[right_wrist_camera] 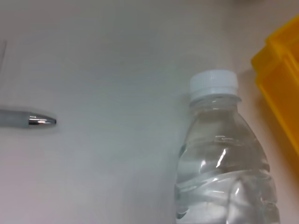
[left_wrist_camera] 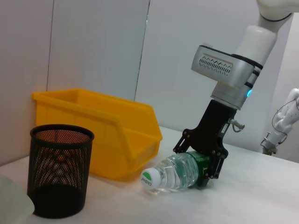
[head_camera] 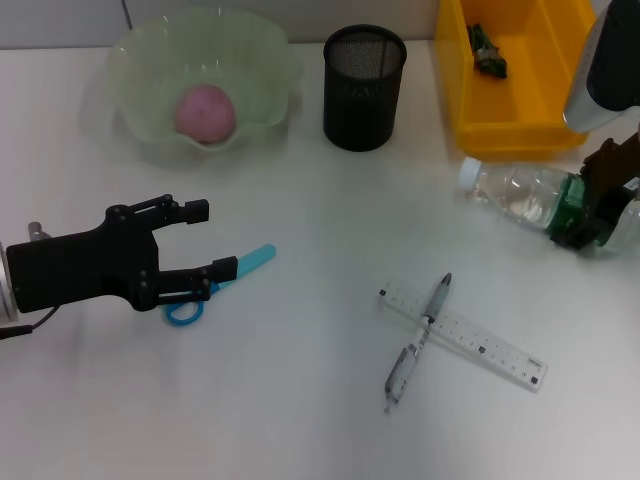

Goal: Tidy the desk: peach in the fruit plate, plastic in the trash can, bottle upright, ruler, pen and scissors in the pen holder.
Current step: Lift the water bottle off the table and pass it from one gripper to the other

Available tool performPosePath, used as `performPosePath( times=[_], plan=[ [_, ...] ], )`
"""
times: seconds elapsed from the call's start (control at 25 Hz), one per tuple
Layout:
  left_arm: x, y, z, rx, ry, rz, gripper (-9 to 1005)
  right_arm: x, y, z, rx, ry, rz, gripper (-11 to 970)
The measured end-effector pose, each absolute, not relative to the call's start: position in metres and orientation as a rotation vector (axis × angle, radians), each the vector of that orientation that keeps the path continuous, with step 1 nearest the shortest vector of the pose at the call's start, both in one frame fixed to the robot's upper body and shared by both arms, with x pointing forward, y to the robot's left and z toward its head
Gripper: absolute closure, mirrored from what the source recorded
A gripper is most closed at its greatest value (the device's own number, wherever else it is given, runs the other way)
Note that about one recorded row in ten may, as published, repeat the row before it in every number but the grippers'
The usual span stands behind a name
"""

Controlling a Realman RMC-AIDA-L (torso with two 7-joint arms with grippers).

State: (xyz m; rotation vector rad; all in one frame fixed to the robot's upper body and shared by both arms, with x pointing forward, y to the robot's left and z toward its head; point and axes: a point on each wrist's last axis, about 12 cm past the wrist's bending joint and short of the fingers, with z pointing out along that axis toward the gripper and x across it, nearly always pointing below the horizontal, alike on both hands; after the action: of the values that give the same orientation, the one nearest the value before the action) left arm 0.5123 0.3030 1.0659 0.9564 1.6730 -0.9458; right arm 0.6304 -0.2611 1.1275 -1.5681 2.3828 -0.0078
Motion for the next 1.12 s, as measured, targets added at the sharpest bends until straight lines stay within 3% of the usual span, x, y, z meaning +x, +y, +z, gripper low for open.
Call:
performPosePath(
  times=[0.64,1.12],
  plan=[
    [0.513,0.302,1.066,0.955,1.675,-0.946,176,0.621,-0.259,1.144,-1.558,2.282,0.117,192],
    [0.514,0.289,1.065,0.895,1.641,-0.970,180,0.585,-0.279,1.161,-1.301,1.853,0.455,197]
  ],
)
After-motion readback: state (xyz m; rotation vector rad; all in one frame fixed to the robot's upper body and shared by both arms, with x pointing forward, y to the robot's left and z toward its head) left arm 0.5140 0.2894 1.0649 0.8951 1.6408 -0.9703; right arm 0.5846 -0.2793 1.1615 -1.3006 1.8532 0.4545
